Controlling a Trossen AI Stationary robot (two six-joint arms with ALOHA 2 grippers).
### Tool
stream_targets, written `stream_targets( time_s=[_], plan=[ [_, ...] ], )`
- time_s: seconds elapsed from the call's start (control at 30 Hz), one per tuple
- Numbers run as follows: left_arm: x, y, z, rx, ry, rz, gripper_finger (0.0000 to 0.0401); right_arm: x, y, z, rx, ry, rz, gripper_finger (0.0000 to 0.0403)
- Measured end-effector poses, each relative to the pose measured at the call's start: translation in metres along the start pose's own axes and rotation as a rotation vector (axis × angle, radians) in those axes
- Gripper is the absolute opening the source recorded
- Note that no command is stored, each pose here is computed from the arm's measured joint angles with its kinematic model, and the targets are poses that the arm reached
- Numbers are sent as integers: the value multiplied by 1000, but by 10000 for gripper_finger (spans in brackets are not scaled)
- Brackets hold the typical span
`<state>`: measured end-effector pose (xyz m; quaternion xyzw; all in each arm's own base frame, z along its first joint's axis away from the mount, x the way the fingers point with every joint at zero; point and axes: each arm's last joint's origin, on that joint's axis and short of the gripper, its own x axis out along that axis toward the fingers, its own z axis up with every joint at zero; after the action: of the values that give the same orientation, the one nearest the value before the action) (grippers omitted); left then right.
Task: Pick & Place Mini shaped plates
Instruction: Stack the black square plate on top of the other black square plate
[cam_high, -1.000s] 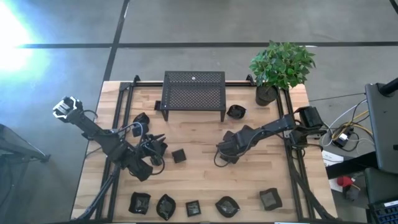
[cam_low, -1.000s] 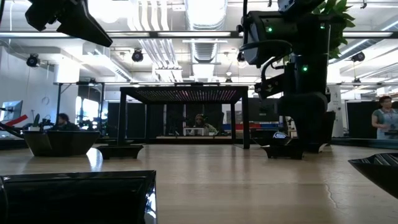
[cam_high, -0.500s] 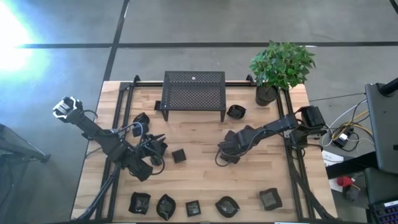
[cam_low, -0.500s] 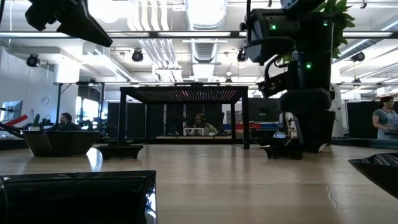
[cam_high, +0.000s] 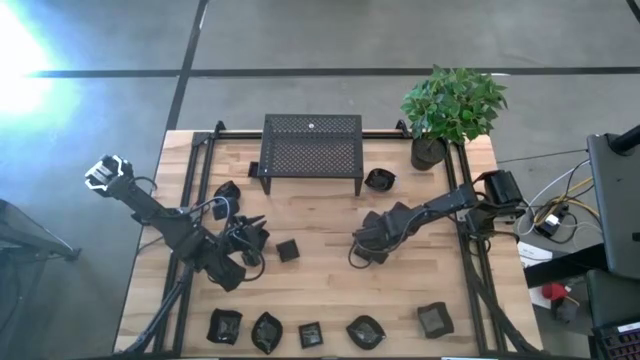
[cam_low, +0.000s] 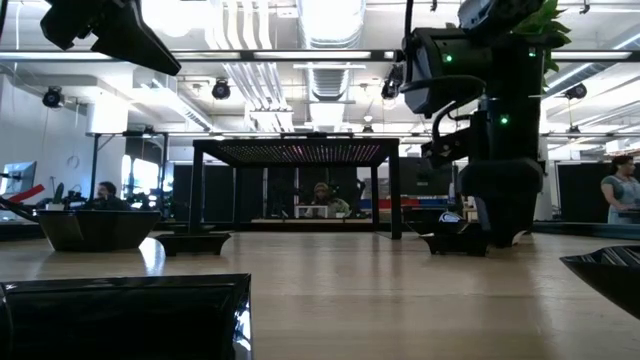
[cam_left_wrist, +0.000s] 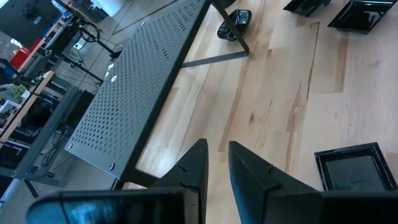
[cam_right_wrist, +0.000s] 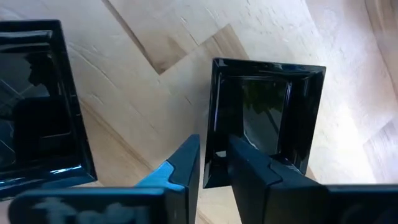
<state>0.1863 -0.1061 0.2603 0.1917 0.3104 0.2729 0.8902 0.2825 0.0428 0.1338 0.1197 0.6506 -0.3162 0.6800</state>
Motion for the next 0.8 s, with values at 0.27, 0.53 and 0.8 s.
stream_targets(
  time_s=[0.27, 0.53, 0.8],
  plan=[
    [0, 0, 0, 0, 0, 0, 60, -1, -1, 1, -15, -23, -26, 14],
    [0, 0, 0, 0, 0, 0, 60, -13, -2, 4, -1, -1, -49, 8],
    [0, 0, 0, 2, 0, 0, 60, -42, 8, 19, 57, -10, 47, 8]
  ],
)
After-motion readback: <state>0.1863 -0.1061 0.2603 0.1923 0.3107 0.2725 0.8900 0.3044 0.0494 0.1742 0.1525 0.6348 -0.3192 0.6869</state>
